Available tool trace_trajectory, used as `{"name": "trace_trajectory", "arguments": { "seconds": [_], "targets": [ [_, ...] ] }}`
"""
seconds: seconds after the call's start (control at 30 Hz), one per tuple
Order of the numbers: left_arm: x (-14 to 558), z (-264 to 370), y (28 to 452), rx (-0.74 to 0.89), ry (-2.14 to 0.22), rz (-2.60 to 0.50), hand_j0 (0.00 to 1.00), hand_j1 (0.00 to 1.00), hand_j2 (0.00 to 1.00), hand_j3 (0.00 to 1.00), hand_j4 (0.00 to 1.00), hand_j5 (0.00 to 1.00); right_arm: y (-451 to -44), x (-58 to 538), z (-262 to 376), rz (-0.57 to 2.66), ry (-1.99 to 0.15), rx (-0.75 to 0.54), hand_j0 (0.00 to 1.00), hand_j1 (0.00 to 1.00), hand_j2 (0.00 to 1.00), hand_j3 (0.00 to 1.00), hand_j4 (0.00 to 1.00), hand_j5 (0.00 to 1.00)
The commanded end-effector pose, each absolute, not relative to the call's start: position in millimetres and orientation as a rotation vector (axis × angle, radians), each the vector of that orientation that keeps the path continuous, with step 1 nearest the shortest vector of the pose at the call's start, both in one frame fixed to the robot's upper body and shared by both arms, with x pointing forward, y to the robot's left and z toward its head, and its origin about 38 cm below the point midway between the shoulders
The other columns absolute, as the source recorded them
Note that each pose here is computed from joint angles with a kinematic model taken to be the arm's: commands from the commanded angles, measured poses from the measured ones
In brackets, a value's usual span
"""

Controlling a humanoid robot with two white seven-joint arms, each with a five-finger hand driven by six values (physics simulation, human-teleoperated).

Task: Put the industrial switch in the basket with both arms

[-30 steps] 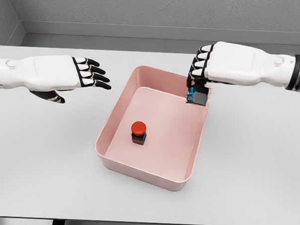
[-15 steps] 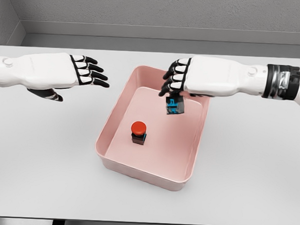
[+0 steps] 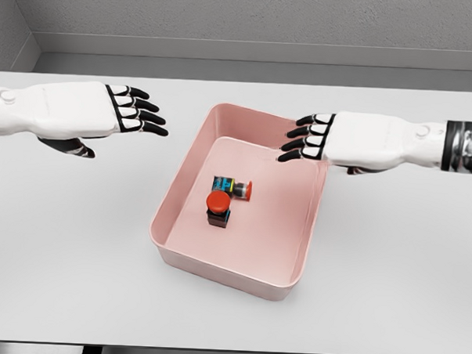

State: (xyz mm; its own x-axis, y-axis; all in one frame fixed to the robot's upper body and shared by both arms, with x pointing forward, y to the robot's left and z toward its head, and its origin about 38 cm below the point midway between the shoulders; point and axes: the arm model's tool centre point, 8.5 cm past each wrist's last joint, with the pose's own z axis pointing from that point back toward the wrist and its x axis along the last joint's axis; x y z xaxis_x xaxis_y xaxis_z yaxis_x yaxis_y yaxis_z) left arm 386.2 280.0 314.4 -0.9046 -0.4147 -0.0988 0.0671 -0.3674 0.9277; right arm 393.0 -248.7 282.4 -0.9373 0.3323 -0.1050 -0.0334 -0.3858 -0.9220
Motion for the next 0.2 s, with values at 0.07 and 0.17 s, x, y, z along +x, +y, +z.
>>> {"name": "trace_trajectory", "arguments": {
  "seconds": [0.07,0.17],
  "targets": [
    [386,317,282,0.466,-1.559,-2.327,1.0,1.0,1.0,1.0,1.0,1.0,-281,393,296,2.372,-1.538,-0.496,1.0,1.0,1.0,1.0,1.0,1.0],
    [386,317,283,0.468,-1.556,-2.328,1.0,1.0,1.0,1.0,1.0,1.0,-304,391,301,2.318,-1.517,-0.548,1.0,1.0,1.0,1.0,1.0,1.0]
  ]
}}
